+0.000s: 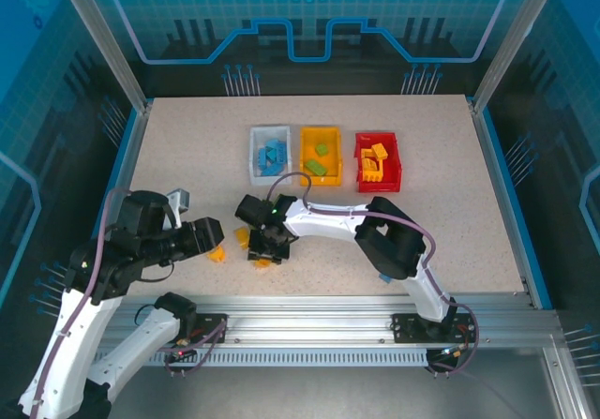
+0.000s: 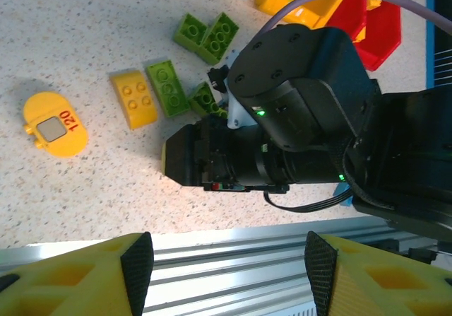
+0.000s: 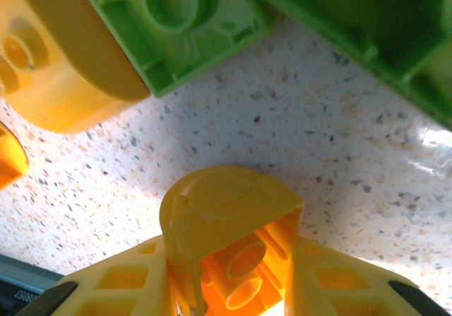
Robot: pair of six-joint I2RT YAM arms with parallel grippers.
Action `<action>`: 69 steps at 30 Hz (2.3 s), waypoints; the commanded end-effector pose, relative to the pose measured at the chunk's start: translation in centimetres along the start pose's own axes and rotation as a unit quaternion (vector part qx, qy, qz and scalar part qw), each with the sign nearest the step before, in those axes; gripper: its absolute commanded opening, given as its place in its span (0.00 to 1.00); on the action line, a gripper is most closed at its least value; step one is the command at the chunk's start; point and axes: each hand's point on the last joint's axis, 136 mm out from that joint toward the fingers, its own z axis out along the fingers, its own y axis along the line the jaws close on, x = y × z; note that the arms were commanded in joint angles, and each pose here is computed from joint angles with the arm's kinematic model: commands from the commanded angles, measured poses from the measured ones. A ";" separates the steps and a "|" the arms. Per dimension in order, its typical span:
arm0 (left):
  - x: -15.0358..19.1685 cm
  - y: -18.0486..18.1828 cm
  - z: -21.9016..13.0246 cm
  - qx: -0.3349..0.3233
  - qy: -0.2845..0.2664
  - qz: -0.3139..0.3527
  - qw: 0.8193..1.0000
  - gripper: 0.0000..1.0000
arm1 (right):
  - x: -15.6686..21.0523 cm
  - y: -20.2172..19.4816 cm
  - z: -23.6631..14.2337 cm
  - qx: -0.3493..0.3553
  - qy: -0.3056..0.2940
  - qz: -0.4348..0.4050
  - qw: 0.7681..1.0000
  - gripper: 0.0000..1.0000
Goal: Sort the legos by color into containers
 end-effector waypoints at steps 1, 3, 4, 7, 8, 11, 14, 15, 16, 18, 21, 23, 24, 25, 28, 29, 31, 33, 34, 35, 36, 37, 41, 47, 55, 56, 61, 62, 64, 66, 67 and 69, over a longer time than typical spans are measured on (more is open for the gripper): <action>0.1 -1.4 0.5 0.042 0.007 -0.011 0.999 0.62 | -1.3 -0.2 -3.2 0.005 -0.046 -0.024 0.999 0.30; -0.2 -2.3 0.9 0.064 0.008 -0.012 0.998 0.62 | -1.6 -0.7 -5.2 0.006 -0.072 -0.034 0.997 0.29; -0.4 -2.7 1.1 0.075 0.008 -0.014 0.997 0.62 | -1.8 -1.2 -6.2 0.009 -0.086 -0.040 0.995 0.29; -1.1 -4.2 1.9 0.111 0.010 -0.021 0.994 0.62 | -2.6 -3.2 -9.5 0.023 -0.125 -0.053 0.990 0.29; -1.4 -4.8 2.3 0.125 0.011 -0.024 0.992 0.62 | -3.1 -4.2 -10.7 0.031 -0.140 -0.055 0.988 0.29; -2.4 -7.0 3.5 0.171 0.014 -0.032 0.985 0.61 | -5.3 -8.2 -14.4 0.057 -0.182 -0.053 0.980 0.29; -3.1 -9.7 5.3 0.205 0.015 -0.018 0.979 0.61 | -8.3 -13.1 -18.0 0.094 -0.215 -0.049 0.971 0.29; -3.1 -10.5 5.9 0.210 0.017 -0.011 0.978 0.62 | -9.2 -14.7 -18.9 0.110 -0.221 -0.045 0.968 0.29; -3.2 -11.4 6.5 0.211 0.017 -0.001 0.977 0.61 | -10.5 -16.5 -20.0 0.126 -0.231 -0.042 0.964 0.29; -3.1 -13.1 7.8 0.212 0.017 0.020 0.977 0.62 | -12.7 -19.4 -21.4 0.154 -0.241 -0.034 0.958 0.30; -3.1 -15.4 9.5 0.218 0.012 0.041 0.975 0.61 | -16.2 -23.1 -22.8 0.190 -0.244 -0.013 0.951 0.30; -3.1 -16.6 10.6 0.220 0.010 0.048 0.974 0.61 | -18.5 -25.0 -23.2 0.218 -0.240 0.000 0.946 0.30; -3.2 -17.0 10.9 0.218 0.007 0.050 0.975 0.61 | -19.4 -25.5 -23.4 0.226 -0.240 0.005 0.944 0.30; -3.1 -17.5 11.3 0.219 0.004 0.054 0.974 0.61 | -20.5 -26.1 -23.5 0.241 -0.237 0.006 0.941 0.30; -3.0 -18.6 12.1 0.219 0.001 0.059 0.974 0.61 | -23.4 -27.5 -23.5 0.286 -0.223 0.011 0.932 0.31; -3.1 -19.0 12.3 0.219 -0.002 0.060 0.974 0.61 | -24.1 -28.0 -23.3 0.305 -0.215 0.014 0.928 0.31; -3.1 -19.7 12.3 0.224 -0.009 0.064 0.972 0.61 | -25.2 -29.1 -23.0 0.338 -0.204 0.020 0.918 0.32; -3.2 -20.5 12.3 0.233 -0.016 0.068 0.970 0.61 | -26.1 -30.0 -22.7 0.361 -0.197 0.026 0.911 0.34; -3.2 -20.9 12.2 0.239 -0.019 0.070 0.968 0.62 | -26.5 -30.3 -22.6 0.366 -0.194 0.029 0.909 0.35; -3.2 -21.3 12.2 0.241 -0.021 0.072 0.968 0.61 | -26.8 -30.5 -22.4 0.369 -0.192 0.031 0.909 0.35; -3.2 -21.6 12.2 0.243 -0.024 0.075 0.967 0.62 | -27.1 -30.7 -22.2 0.369 -0.190 0.032 0.909 0.36; -3.2 -21.9 12.1 0.245 -0.026 0.079 0.966 0.61 | -27.3 -30.8 -22.0 0.369 -0.187 0.034 0.910 0.37; -3.1 -22.0 12.2 0.243 -0.031 0.081 0.966 0.62 | -27.7 -30.6 -21.4 0.367 -0.181 0.032 0.912 0.45; -2.8 -21.1 12.4 0.224 -0.027 0.082 0.971 0.62 | -27.6 -28.7 -22.8 0.355 -0.204 0.016 0.912 0.65; 0.1 -20.7 14.5 0.199 0.018 0.132 0.971 0.62 | -24.3 -24.0 -30.6 0.296 -0.305 0.003 0.905 0.65; 1.1 -20.8 15.2 0.190 0.029 0.153 0.969 0.63 | -23.1 -23.2 -32.0 0.277 -0.325 -0.001 0.904 0.65; 6.7 -21.9 19.4 0.145 0.070 0.256 0.953 0.64 | -16.0 -21.3 -36.8 0.167 -0.381 -0.023 0.909 0.68; 8.3 -22.0 20.5 0.135 0.081 0.277 0.948 0.64 | -14.2 -20.8 -37.8 0.131 -0.396 -0.034 0.908 0.70; 10.8 -22.4 22.3 0.122 0.096 0.310 0.938 0.65 | -10.9 -20.1 -39.3 0.070 -0.420 -0.055 0.903 0.72; 13.0 -22.8 24.0 0.108 0.113 0.333 0.930 0.65 | -7.4 -20.2 -41.0 0.023 -0.444 -0.067 0.893 0.74; 14.0 -23.0 25.0 0.102 0.120 0.343 0.926 0.67 | -6.1 -20.2 -41.6 0.004 -0.452 -0.075 0.889 0.76; 15.4 -23.3 26.6 0.090 0.134 0.353 0.922 0.75 | -3.1 -20.2 -42.7 -0.040 -0.468 -0.091 0.878 0.79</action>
